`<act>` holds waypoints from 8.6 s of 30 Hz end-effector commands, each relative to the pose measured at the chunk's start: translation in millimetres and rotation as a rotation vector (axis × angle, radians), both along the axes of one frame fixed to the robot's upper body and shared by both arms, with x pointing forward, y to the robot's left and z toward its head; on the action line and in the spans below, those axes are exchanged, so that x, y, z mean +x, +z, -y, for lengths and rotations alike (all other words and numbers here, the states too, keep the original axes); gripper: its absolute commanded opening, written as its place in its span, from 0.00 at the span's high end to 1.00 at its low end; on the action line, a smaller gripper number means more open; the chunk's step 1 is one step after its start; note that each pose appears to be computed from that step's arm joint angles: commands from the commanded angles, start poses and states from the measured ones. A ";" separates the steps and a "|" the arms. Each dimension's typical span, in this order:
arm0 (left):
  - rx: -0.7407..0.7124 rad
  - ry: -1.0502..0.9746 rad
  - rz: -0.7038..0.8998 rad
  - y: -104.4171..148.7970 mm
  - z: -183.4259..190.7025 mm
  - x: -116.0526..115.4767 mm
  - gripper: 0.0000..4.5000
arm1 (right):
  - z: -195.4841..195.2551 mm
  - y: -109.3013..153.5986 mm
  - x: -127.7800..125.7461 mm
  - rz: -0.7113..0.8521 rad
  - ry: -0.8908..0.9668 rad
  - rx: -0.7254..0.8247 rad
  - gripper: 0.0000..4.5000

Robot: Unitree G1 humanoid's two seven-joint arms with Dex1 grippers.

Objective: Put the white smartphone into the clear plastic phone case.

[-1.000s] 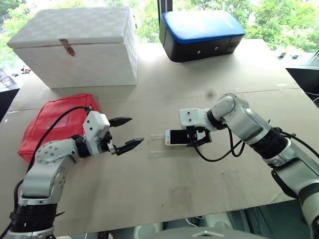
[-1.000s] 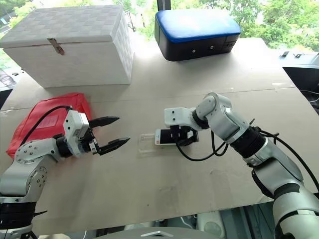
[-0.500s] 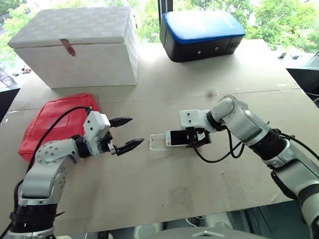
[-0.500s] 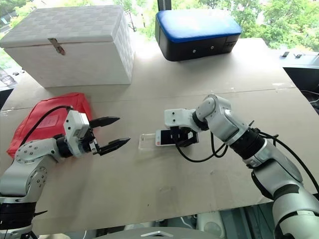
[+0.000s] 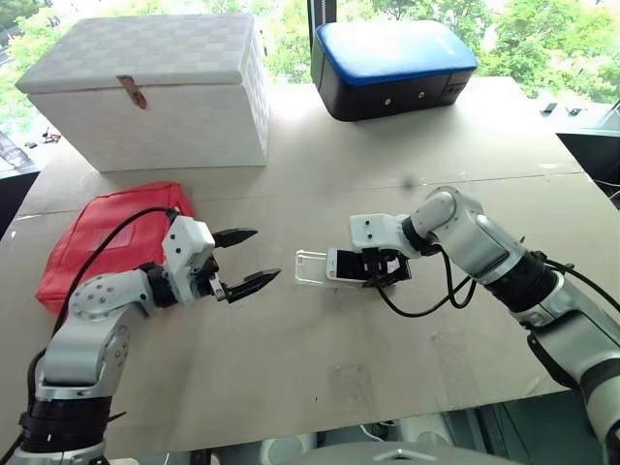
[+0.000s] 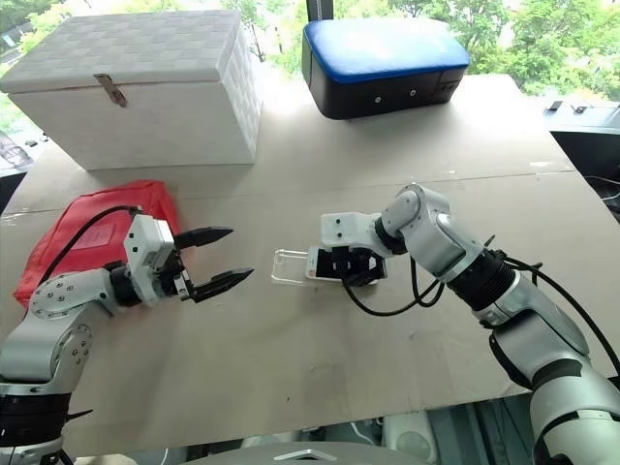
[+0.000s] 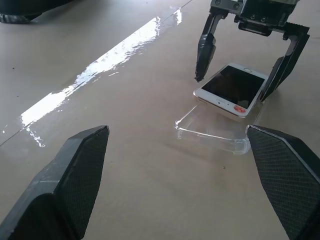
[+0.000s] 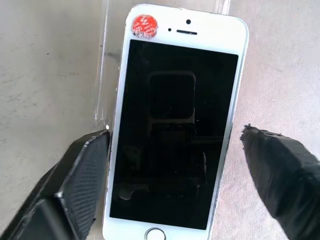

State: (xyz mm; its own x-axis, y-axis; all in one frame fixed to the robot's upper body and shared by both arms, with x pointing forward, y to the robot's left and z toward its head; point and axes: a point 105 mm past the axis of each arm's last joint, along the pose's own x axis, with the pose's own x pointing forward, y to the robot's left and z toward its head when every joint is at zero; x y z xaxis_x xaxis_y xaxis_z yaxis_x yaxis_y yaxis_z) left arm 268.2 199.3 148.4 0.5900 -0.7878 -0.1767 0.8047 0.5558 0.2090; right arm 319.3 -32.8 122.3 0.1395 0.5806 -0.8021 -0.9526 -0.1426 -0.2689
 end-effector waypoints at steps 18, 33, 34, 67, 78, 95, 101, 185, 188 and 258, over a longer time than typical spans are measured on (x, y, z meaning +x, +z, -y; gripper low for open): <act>0.004 0.007 0.032 3.1 -0.4 -2.4 0.00 | -8.7 29.2 -4.1 0.009 -0.018 0.042 0.36; 0.006 0.000 0.025 -1.0 1.8 -4.3 0.00 | -8.9 13.9 -19.4 -0.032 -0.022 -0.024 0.36; 0.006 -0.001 0.025 -1.0 2.0 -4.2 0.00 | -9.2 12.8 -19.1 -0.032 -0.027 -0.025 0.36; 0.012 -0.006 0.021 -4.8 -1.0 -6.2 0.00 | -3.3 28.2 -13.9 0.027 -0.108 0.014 0.12; 0.019 -0.009 0.027 -1.3 -0.8 -4.0 0.00 | 6.0 40.9 -31.6 -0.066 -0.086 0.115 0.99; -0.015 -0.016 0.046 7.2 1.8 -18.2 0.00 | -24.9 -38.8 -3.6 -0.138 -0.161 0.224 0.99; -0.012 -0.005 0.046 9.3 1.0 -20.8 0.00 | -18.8 -72.3 -4.1 -0.181 -0.147 0.089 0.99; -0.062 -0.196 -0.080 21.4 -12.0 -31.6 0.00 | -20.1 2.9 -34.6 -0.289 -0.087 0.319 0.99; -0.063 -0.198 -0.081 22.1 -9.9 -31.7 0.00 | -19.0 1.7 -33.7 -0.284 -0.092 0.313 0.99; -0.099 -0.218 -0.133 15.7 -2.2 -45.9 0.00 | -9.4 -71.0 1.1 -0.308 -0.282 0.191 0.99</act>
